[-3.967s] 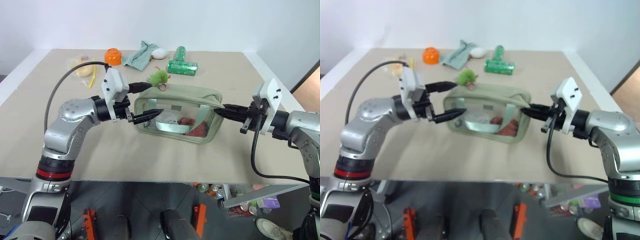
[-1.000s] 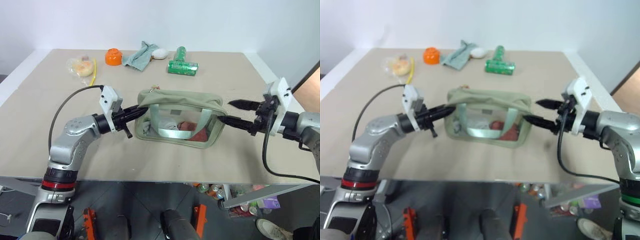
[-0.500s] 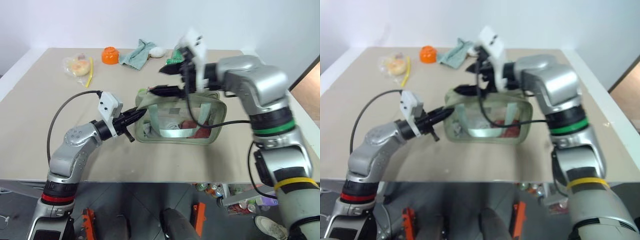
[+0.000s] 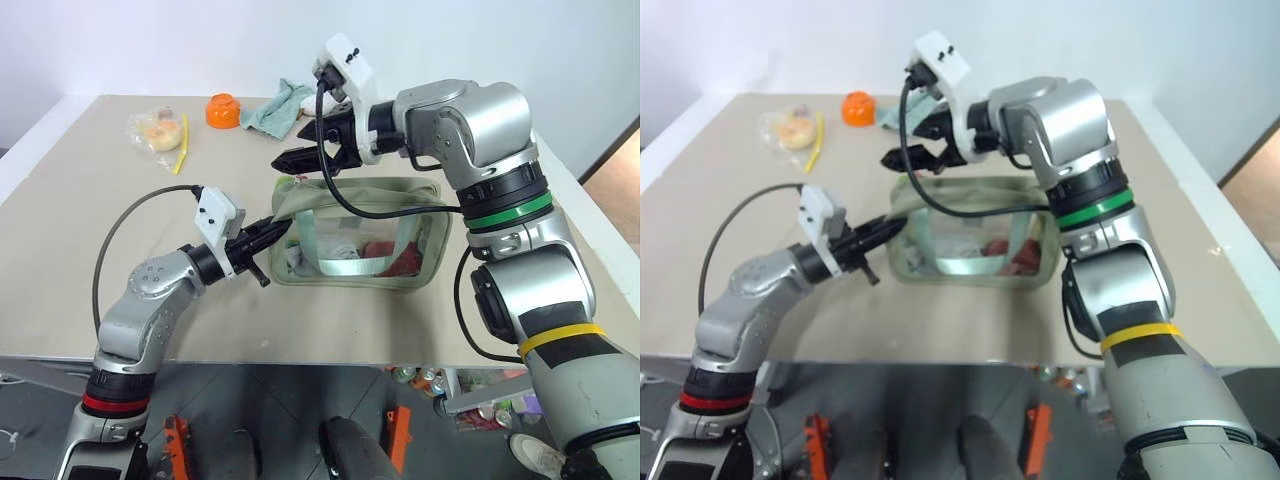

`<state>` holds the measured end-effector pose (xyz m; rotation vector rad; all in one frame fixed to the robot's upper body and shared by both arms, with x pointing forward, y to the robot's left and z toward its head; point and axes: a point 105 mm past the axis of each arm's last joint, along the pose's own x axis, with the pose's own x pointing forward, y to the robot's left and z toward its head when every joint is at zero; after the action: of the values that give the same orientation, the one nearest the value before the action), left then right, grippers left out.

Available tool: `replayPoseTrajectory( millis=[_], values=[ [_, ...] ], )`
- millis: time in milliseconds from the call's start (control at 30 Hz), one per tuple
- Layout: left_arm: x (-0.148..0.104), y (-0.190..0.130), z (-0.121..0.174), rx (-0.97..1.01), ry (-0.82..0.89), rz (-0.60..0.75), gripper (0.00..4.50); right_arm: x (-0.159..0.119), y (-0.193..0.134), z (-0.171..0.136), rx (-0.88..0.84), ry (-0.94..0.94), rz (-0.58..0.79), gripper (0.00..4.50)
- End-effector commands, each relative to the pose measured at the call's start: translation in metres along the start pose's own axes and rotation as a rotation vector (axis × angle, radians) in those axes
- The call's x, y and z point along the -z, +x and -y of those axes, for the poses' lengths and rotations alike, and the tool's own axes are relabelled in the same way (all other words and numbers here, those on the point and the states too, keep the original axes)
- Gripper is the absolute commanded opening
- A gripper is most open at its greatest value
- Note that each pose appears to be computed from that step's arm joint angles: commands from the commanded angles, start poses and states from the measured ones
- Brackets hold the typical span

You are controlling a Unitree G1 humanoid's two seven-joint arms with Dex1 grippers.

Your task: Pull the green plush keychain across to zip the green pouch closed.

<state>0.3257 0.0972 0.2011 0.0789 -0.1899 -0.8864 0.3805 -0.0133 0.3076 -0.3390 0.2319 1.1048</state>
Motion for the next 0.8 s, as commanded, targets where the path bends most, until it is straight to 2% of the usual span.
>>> replayPoseTrajectory(
  millis=[33,200,567,800],
  values=[
    [-0.008,-0.003,0.001,-0.006,0.029,0.019,0.0,0.005,-0.006,0.001,0.019,-0.024,-0.024,4.45],
    [-0.007,-0.002,0.006,0.012,0.027,0.02,0.0,0.017,-0.004,0.01,0.041,0.009,-0.057,4.45],
    [-0.005,-0.003,0.006,0.017,0.028,0.015,0.0,0.004,-0.011,0.034,0.105,0.009,0.017,4.45],
    [-0.006,-0.002,0.006,0.022,0.03,0.016,0.0,0.013,-0.01,0.032,0.067,0.015,-0.014,4.45]
  ],
)
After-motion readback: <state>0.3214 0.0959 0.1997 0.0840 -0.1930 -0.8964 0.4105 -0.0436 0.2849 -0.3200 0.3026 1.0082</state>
